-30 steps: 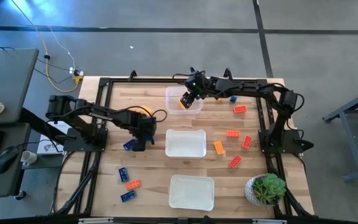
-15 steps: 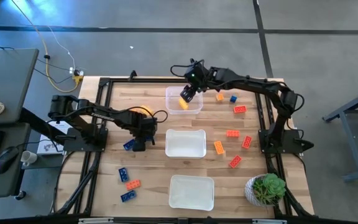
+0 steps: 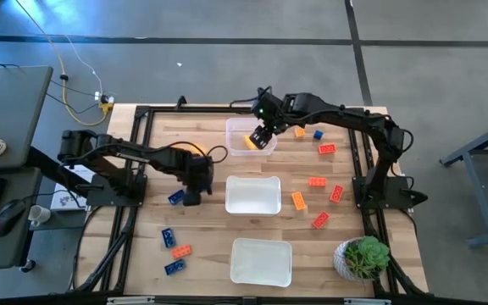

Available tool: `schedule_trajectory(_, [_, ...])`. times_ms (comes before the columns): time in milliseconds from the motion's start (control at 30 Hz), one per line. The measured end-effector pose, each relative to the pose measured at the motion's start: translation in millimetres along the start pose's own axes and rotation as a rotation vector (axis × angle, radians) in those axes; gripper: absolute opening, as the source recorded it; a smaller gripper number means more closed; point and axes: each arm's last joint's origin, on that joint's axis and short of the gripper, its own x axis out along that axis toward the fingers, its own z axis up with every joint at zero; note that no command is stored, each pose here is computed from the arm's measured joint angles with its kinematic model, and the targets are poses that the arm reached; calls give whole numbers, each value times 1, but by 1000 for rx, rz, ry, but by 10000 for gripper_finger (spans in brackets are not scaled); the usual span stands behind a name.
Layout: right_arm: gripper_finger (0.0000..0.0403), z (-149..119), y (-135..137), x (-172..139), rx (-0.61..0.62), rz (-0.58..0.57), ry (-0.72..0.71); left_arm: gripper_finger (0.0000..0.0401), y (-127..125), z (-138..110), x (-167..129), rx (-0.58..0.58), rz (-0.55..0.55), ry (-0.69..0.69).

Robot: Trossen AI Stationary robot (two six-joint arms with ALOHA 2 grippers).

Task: Sort & place blocks by color
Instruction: Put the blue game piece into the top white bin

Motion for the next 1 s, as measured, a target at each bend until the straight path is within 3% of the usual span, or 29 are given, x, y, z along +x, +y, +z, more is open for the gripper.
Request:
schedule_trajectory(333, [196,-23,27,-10,6,-160,28,104,0,40,-41,34,8,-184])
schedule_trajectory(600, [196,-44,29,-29,60,-299,85,104,-1,62,-67,53,0,-298])
schedule_trajectory(767, [196,-57,30,-43,98,-375,106,104,-3,72,-69,72,-64,-399])
schedule_trajectory(1000, [196,-71,33,-51,125,-462,135,104,-4,83,-55,100,-111,-428])
